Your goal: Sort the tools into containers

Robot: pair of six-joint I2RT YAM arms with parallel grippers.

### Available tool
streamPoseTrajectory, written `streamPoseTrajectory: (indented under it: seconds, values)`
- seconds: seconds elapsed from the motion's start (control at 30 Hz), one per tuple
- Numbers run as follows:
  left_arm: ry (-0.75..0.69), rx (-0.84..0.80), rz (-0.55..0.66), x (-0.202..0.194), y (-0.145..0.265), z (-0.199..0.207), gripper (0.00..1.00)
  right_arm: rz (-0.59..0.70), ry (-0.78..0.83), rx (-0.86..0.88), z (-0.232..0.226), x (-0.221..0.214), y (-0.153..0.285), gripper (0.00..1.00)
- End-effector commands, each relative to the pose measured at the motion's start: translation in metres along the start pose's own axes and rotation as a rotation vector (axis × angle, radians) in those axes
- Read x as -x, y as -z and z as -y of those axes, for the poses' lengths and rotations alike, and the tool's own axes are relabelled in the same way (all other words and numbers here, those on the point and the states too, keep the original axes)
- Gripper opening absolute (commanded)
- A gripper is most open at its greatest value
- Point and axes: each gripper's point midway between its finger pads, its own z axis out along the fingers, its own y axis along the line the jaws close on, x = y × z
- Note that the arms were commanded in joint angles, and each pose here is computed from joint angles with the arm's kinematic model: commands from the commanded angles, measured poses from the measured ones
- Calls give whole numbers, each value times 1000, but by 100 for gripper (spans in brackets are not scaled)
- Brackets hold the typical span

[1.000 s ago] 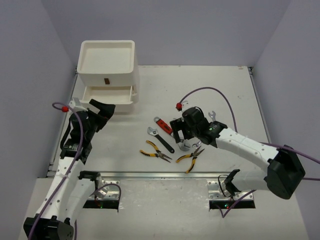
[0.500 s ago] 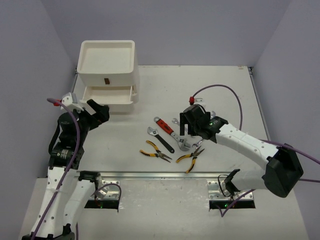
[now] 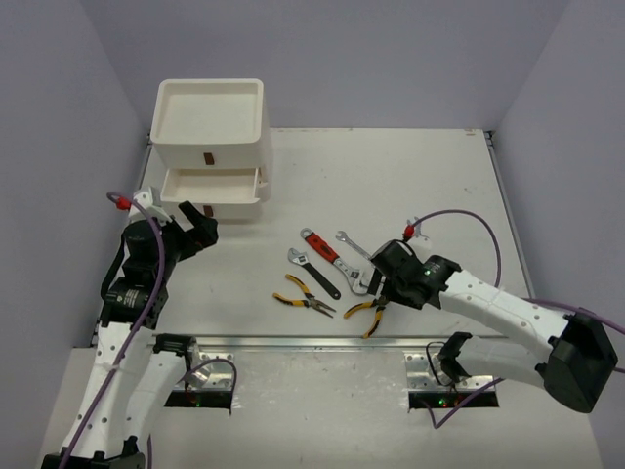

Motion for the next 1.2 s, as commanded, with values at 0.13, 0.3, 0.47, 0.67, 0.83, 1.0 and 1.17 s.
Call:
streamPoseTrajectory:
  seconds: [0.13,0.3,0.47,0.67,0.83,1.0,1.17]
  values:
    - [-18,-53,55,12,5,11,100,-103,-64,-61,1,-48,-2,72]
    - [-24,-65,59,12,7,15,100,-142,-40,-138,6,-66,-8,65]
    - [-26,-73,67,13,10,16,100,-204,-29,-146,8,-88,-24,56]
    - [-28,-79,68,12,11,18,100,-222,-16,-182,16,-98,-37,32]
    - [-28,-81,59,11,10,18,100,-215,-2,-182,12,-95,-35,3]
    - [-47,-152,23,6,8,32,100,-107,-15,-134,9,-69,-21,0]
    - [-12,-367,-80,-12,12,70,100,11,3,-32,-1,-38,-3,0]
